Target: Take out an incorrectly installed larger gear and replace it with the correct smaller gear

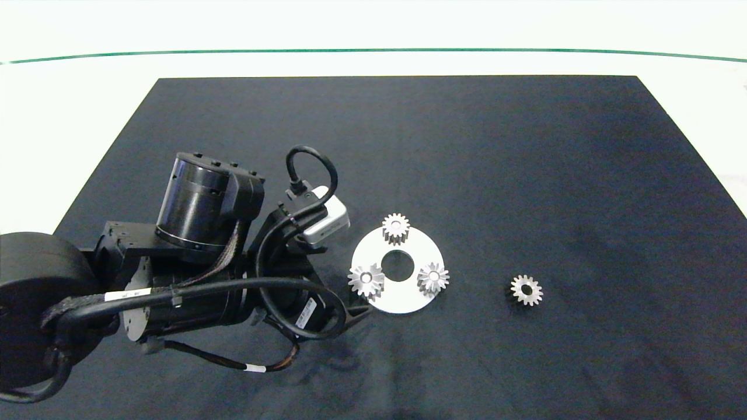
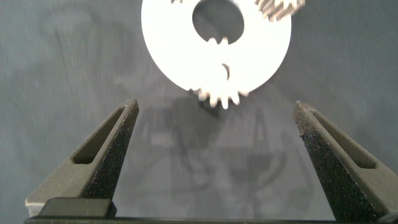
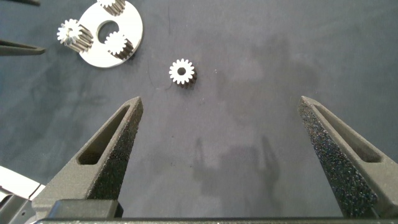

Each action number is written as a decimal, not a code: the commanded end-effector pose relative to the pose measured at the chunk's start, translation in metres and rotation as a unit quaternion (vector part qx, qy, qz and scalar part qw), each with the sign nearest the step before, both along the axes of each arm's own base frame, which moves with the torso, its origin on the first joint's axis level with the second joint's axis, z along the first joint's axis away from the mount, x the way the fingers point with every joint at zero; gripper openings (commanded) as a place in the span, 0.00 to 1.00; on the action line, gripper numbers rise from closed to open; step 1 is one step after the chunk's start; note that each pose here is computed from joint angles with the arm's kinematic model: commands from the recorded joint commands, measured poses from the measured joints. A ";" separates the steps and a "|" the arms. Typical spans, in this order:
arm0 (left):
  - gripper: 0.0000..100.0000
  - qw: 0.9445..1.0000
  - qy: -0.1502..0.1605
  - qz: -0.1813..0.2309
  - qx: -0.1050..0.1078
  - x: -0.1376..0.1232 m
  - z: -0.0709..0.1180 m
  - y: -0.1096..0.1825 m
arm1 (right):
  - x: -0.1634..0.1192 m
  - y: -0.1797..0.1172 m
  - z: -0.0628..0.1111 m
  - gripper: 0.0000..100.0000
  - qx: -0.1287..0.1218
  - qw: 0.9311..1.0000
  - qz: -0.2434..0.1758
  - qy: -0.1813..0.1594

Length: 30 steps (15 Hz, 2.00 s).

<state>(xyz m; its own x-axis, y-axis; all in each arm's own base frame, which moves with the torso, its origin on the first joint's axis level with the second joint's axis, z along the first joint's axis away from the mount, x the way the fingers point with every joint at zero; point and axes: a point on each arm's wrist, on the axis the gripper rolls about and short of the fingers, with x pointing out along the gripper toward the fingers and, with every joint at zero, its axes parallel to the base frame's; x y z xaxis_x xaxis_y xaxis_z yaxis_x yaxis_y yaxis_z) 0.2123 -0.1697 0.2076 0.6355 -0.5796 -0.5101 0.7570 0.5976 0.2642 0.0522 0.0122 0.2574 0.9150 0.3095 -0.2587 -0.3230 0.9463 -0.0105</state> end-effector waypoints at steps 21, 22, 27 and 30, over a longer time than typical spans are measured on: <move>0.87 0.999 -0.034 0.001 0.040 0.027 -0.026 -0.036 | -0.002 0.000 -0.001 1.00 0.006 1.000 -0.001 0.001; 0.86 0.999 -0.035 0.001 0.039 0.027 -0.026 -0.036 | -0.002 0.000 -0.001 1.00 0.006 1.000 -0.001 0.000; 0.75 0.998 -0.036 -0.001 0.044 0.026 -0.027 -0.036 | -0.003 0.000 -0.001 1.00 0.005 1.000 -0.001 -0.001; 0.69 0.998 -0.033 -0.002 0.047 0.027 -0.029 -0.037 | -0.003 0.000 -0.001 1.00 0.006 1.000 -0.001 -0.001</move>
